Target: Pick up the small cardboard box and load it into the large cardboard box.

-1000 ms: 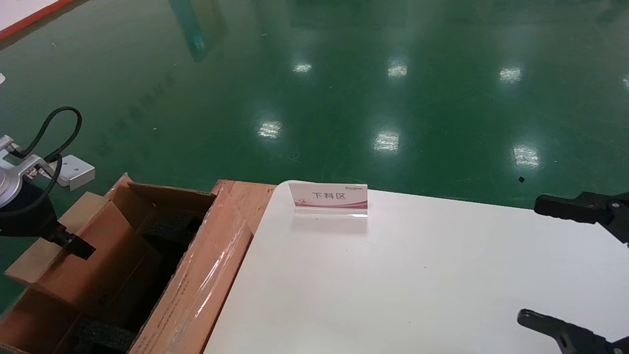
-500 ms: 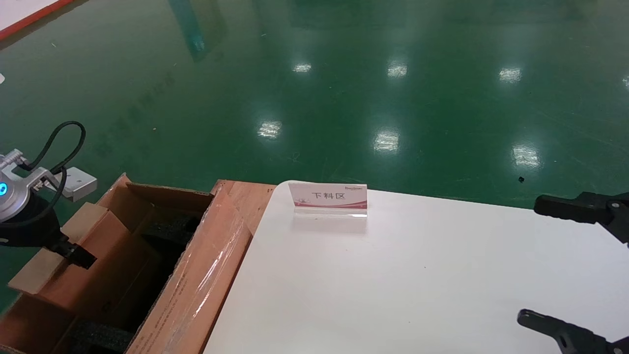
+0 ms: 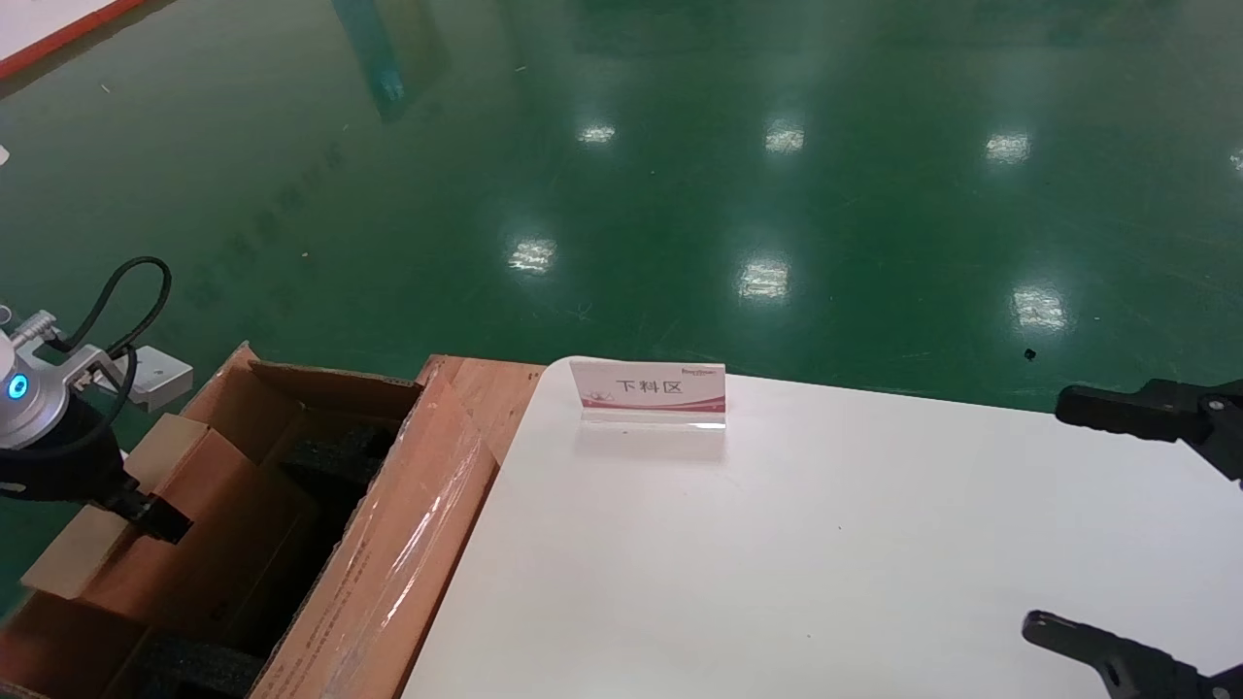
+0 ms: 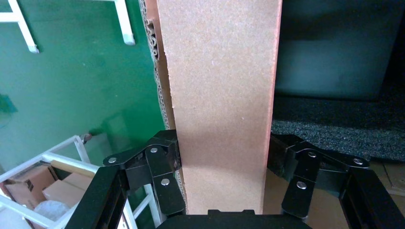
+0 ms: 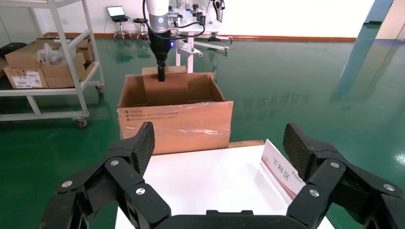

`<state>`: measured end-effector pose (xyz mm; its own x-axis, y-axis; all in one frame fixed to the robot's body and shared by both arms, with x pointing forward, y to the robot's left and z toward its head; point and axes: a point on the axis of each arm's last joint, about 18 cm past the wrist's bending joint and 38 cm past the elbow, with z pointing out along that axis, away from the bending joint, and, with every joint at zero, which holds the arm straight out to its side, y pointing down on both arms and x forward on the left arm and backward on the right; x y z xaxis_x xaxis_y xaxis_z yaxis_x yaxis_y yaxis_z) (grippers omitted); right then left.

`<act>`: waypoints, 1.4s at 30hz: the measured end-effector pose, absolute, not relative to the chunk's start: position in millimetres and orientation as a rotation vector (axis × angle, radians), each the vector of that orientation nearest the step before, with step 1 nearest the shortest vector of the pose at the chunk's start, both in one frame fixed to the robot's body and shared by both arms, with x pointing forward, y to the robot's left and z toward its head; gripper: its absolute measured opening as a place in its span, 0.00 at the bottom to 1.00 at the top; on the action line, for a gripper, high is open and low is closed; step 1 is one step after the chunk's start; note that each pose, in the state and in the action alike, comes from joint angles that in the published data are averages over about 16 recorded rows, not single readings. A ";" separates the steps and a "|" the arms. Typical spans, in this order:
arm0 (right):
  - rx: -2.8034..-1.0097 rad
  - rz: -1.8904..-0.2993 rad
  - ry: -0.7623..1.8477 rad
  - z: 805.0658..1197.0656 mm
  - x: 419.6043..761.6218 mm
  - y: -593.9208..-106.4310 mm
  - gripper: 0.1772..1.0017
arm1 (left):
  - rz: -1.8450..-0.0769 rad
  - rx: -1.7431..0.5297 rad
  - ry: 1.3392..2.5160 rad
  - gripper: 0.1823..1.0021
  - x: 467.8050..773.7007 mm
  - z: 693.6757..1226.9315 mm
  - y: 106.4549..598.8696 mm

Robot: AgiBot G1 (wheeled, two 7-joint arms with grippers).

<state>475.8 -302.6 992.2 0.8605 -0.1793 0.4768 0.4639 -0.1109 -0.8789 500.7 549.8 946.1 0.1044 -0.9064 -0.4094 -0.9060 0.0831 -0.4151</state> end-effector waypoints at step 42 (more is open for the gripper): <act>-1.594 -0.553 -0.228 992.3 475.9 -302.7 1.00 | 0.034 -1.696 1.827 0.83 508.1 960.3 537.9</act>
<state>475.9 -302.7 992.3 0.8605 -0.1797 0.4768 0.4639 -0.1107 -0.8789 508.1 537.9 960.3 0.0344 -0.8878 -0.4589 -0.9041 0.1680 -0.3928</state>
